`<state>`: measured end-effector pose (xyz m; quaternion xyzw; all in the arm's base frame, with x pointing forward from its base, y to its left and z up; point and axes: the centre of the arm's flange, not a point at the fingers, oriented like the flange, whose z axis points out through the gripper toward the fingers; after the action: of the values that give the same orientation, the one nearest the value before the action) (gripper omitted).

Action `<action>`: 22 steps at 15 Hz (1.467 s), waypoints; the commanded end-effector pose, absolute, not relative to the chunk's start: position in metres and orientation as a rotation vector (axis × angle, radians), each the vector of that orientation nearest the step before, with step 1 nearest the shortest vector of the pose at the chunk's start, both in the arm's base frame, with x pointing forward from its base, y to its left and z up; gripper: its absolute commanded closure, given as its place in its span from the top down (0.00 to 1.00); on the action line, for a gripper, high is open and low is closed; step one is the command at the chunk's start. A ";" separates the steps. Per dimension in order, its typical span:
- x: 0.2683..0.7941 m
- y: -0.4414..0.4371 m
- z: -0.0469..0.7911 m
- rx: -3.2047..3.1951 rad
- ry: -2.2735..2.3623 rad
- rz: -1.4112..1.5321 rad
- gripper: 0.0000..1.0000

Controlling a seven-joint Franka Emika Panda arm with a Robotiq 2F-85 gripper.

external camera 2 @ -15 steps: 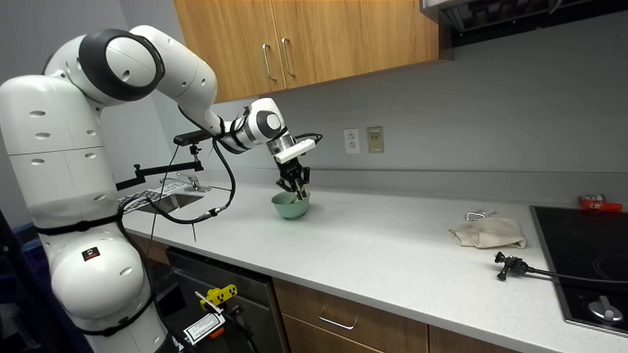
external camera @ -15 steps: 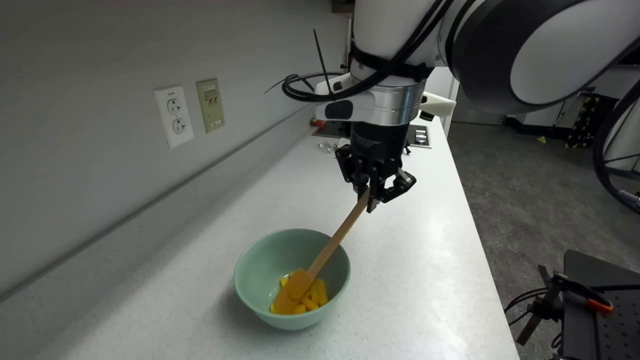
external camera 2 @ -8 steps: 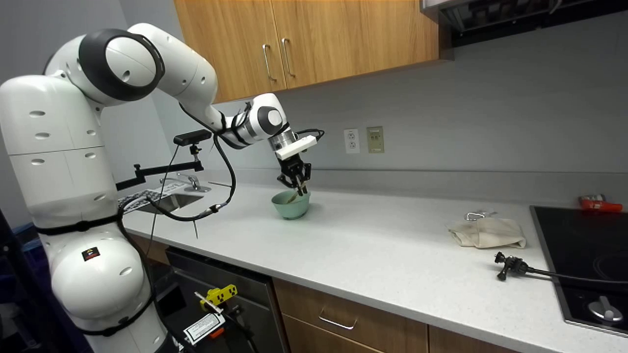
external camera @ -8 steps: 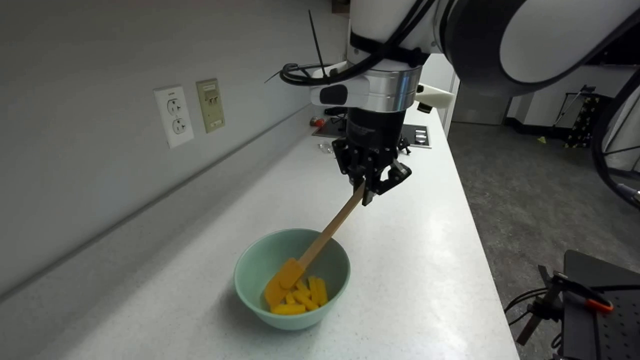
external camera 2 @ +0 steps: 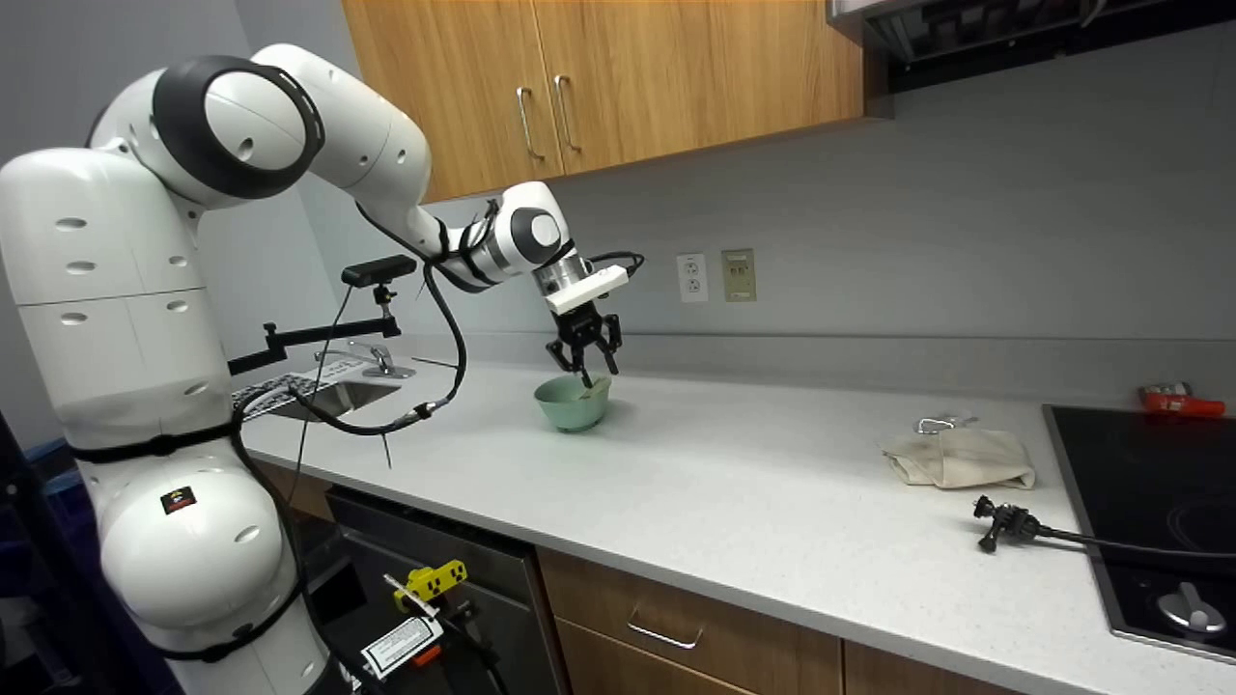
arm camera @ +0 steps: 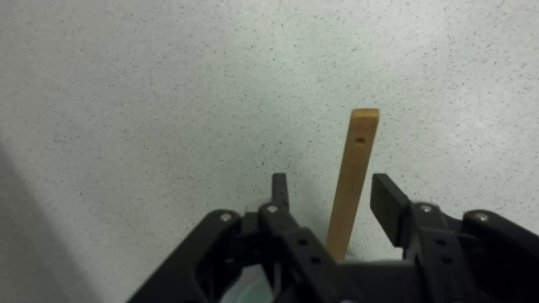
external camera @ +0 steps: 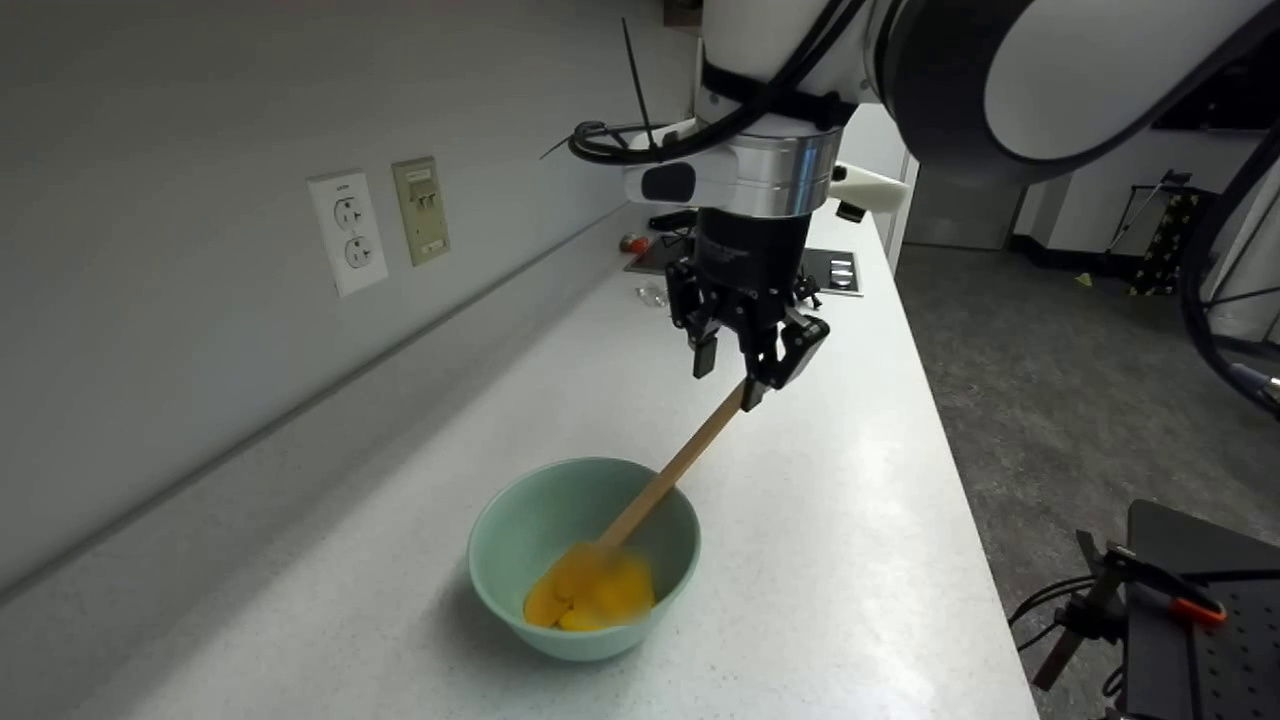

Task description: Use the wooden spoon to mix in the bowl

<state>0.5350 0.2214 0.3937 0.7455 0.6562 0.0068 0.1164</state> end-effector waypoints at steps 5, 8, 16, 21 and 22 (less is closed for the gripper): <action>0.534 0.212 0.426 2.284 1.815 0.071 1.00; 0.529 0.215 0.441 2.330 1.769 0.108 1.00; 0.505 0.234 0.472 2.612 1.515 0.139 1.00; 0.490 0.225 0.487 2.715 1.363 0.178 1.00; 0.486 0.220 0.489 2.728 1.338 0.187 1.00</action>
<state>0.5035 0.2312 0.4762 0.8797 0.4679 0.0605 0.0590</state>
